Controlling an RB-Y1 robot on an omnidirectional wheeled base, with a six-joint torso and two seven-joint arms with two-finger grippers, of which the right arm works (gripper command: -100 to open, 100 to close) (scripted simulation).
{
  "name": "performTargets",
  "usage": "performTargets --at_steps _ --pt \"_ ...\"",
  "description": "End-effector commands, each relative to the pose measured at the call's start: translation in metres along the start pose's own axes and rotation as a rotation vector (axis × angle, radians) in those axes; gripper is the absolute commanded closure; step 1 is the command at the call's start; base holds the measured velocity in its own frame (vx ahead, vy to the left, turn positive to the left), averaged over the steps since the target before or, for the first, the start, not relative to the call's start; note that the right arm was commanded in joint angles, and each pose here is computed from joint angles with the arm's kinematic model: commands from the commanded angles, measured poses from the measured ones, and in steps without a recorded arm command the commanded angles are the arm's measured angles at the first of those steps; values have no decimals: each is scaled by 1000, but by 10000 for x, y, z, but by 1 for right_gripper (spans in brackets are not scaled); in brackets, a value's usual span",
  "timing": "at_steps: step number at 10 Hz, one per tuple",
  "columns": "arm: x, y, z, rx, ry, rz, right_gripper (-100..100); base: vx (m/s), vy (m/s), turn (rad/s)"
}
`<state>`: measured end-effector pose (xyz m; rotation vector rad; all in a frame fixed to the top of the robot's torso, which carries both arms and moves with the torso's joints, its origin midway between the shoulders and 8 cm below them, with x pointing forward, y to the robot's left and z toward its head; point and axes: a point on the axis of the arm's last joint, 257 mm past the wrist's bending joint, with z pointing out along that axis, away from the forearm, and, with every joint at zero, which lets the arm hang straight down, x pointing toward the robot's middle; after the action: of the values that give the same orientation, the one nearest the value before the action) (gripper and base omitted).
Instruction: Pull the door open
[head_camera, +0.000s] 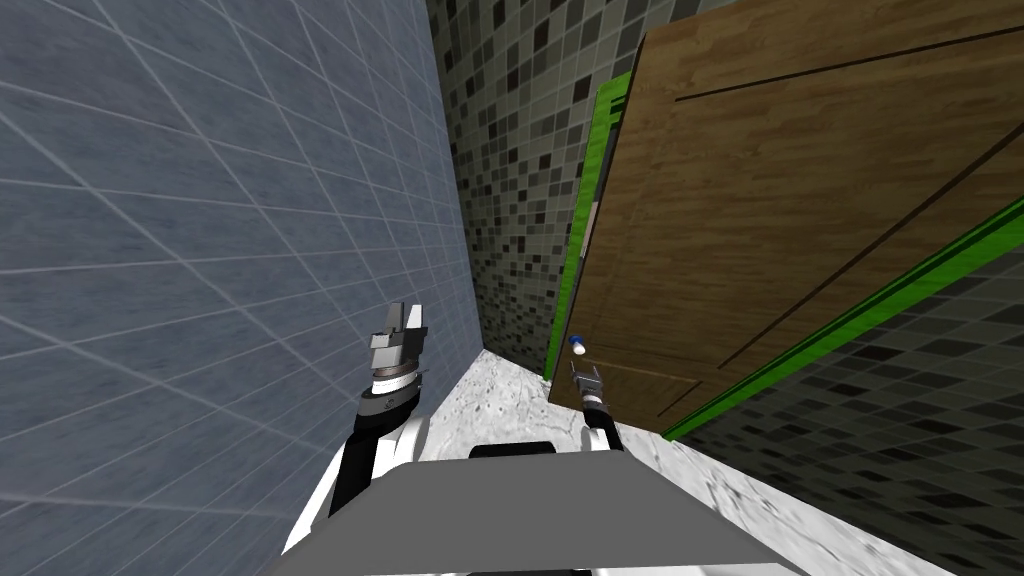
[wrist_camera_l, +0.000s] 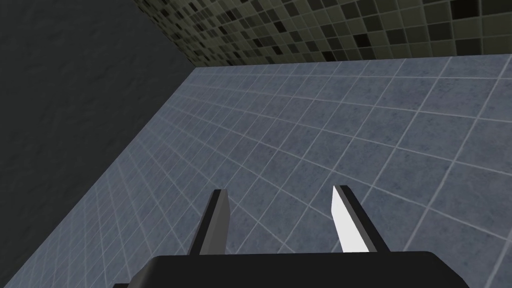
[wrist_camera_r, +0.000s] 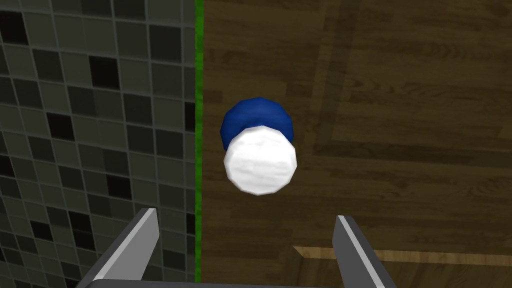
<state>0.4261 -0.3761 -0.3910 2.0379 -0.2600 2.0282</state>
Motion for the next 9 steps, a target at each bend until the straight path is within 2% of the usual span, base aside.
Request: performTargets --at_steps 1,2,3,4,7,8,9 --pt "-5 -13 -1 -2 -3 37 -100 -59 -16 23" --pt "-4 -8 0 -1 -2 23 -100 -25 -7 4" --pt "-26 200 -16 -22 -3 27 -100 122 -13 149" --pt "-31 258 -21 -28 -4 27 -100 197 -24 130" --pt "-45 635 -55 -66 -3 28 -100 204 -24 113" --pt "-45 699 -61 -73 -3 28 -100 199 -25 98" --pt "-49 651 -46 -67 -3 27 -100 89 -13 17"
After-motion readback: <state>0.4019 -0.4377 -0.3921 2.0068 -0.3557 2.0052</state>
